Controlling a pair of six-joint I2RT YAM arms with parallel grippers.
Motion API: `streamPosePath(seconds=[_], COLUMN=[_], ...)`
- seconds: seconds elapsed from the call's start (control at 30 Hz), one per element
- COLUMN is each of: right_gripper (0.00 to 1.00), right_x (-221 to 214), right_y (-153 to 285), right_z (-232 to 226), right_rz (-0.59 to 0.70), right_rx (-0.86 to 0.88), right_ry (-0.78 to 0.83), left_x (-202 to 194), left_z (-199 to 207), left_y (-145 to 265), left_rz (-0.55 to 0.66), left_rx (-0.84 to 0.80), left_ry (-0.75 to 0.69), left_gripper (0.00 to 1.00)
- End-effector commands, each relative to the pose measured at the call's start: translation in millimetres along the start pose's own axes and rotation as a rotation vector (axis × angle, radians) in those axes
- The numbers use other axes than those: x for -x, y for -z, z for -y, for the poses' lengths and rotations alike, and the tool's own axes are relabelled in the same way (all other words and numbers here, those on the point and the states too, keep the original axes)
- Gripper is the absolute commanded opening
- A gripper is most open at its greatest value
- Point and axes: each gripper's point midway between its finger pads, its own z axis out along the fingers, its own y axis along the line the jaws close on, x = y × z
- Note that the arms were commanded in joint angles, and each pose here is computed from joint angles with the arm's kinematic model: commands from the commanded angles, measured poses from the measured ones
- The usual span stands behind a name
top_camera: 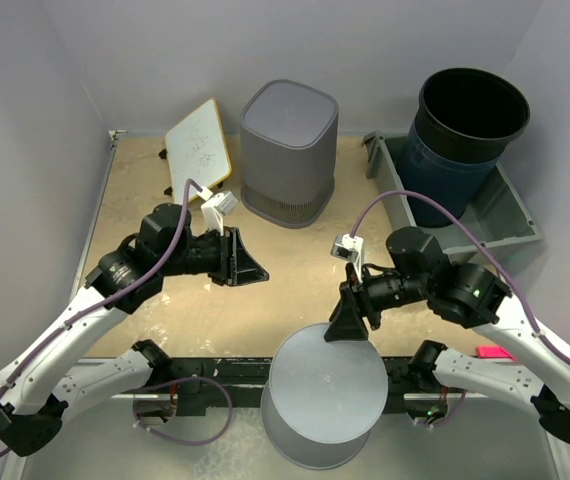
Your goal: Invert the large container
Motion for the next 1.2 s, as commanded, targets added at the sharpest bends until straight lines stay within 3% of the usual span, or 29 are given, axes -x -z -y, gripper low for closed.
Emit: streamPosePath(seconds=[0.0,0.13,0.23,0.37,1.0,1.17], right_gripper=[0.46,0.25,0.20,0.00,0.00,0.00], right_x=[-4.2,-9.0,-9.1,-6.1,-2.6,-8.2], right_y=[6.3,6.6,6.8,8.6,42.9,63.7], right_z=[9.2,9.9,9.7,13.4,66.2,91.4], right_rz=[-0.016,-0.040,-0.037,-0.023,0.081,0.113], right_rx=[-0.071,-0.072,-0.071,-0.101,-0.485,-0.672], right_ry=[0.009,0.002,0.003,0.009,-0.040,-0.103], left_x=[8.6,9.3,9.5,10.2,17.1,19.5], left_z=[7.6,4.8,3.1,1.9,-2.1,-2.1], left_y=[-4.7,-6.9,-8.4,-9.5,-12.8,-13.9], left_rz=[0.022,0.023,0.021,0.023,0.034,0.033], left_rx=[-0.039,-0.028,-0.023,-0.017,0.012,0.018], left_ry=[-0.025,-0.026,-0.024,-0.026,-0.045,-0.049], left_gripper=[0.29,0.28,0.28,0.28,0.28,0.28])
